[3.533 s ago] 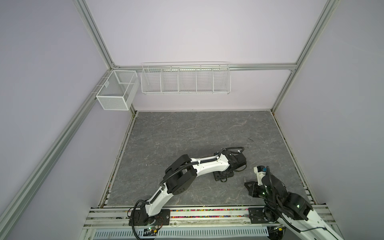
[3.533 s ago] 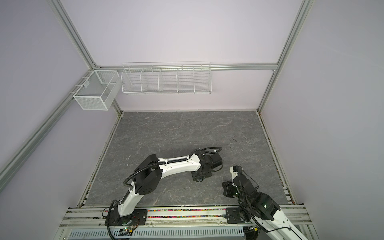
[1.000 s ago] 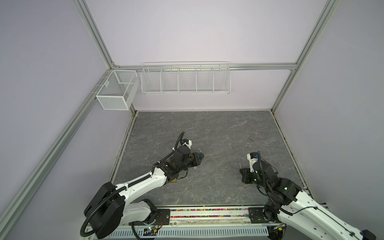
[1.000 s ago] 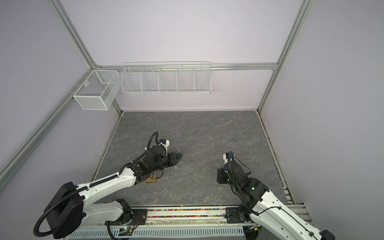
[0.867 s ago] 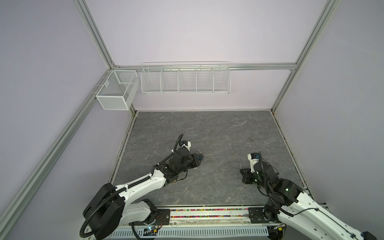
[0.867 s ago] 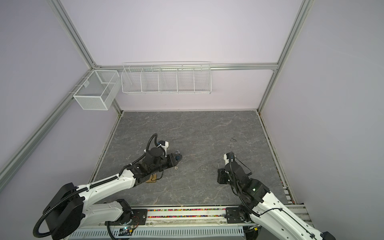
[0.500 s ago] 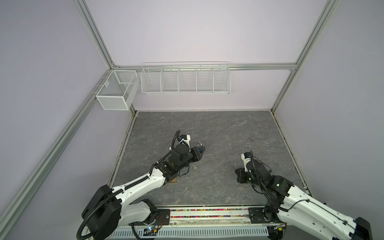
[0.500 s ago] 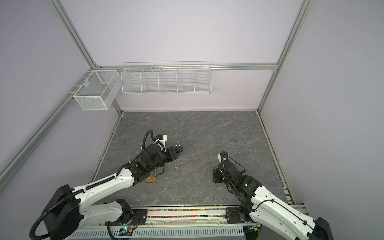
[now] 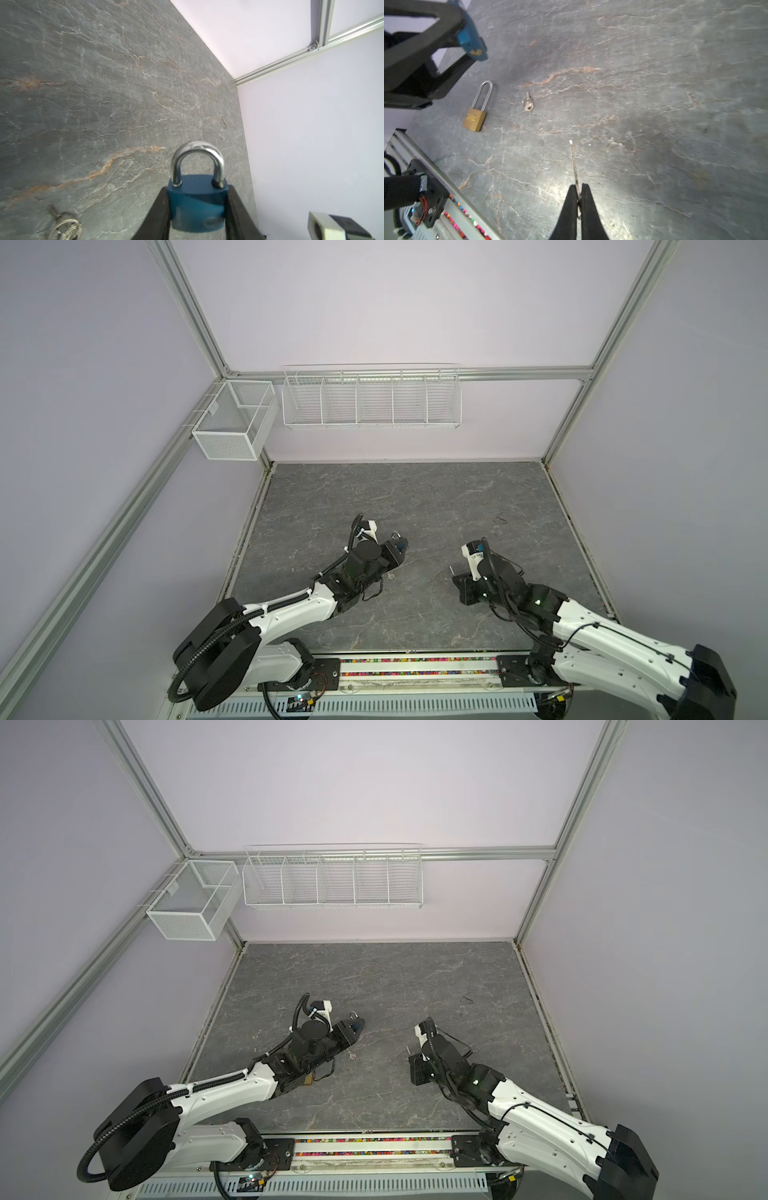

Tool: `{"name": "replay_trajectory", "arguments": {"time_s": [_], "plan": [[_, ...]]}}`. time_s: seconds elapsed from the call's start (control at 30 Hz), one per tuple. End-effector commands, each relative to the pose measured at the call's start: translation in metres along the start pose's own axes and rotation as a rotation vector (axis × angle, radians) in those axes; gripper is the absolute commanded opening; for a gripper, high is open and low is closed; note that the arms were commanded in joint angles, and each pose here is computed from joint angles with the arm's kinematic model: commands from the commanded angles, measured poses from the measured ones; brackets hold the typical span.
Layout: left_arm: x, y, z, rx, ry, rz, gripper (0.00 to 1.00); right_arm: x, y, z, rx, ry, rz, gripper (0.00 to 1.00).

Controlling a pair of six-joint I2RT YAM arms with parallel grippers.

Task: Unlock with the key
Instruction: 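Bring the blue padlock and the key toward each other with both grippers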

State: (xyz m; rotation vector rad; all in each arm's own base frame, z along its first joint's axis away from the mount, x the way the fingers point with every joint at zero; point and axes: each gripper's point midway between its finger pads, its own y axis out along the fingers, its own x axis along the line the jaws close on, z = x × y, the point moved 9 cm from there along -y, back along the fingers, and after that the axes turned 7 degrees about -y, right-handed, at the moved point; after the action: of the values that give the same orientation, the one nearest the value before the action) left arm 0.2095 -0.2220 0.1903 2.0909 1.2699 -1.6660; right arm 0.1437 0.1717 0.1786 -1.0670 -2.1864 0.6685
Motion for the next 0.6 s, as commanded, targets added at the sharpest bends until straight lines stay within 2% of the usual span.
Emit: {"name": "replay_trajectory", "arguments": {"time_s": [0.0, 0.17, 0.3, 0.57], "plan": [[-0.008, -0.007, -0.006, -0.056, -0.072, 0.056, 0.00, 0.027, 0.003, -0.018, -0.062, -0.069, -0.126, 0.07], [-0.016, -0.008, -0.002, -0.013, -0.082, 0.112, 0.00, 0.054, 0.013, -0.025, -0.072, -0.156, -0.210, 0.07], [-0.024, -0.008, 0.009, 0.036, -0.023, 0.168, 0.00, 0.058, 0.025, -0.034, -0.017, -0.163, -0.138, 0.07], [-0.021, -0.016, 0.017, 0.064, -0.018, 0.196, 0.00, 0.063, 0.035, -0.049, -0.005, -0.136, -0.073, 0.07]]}}
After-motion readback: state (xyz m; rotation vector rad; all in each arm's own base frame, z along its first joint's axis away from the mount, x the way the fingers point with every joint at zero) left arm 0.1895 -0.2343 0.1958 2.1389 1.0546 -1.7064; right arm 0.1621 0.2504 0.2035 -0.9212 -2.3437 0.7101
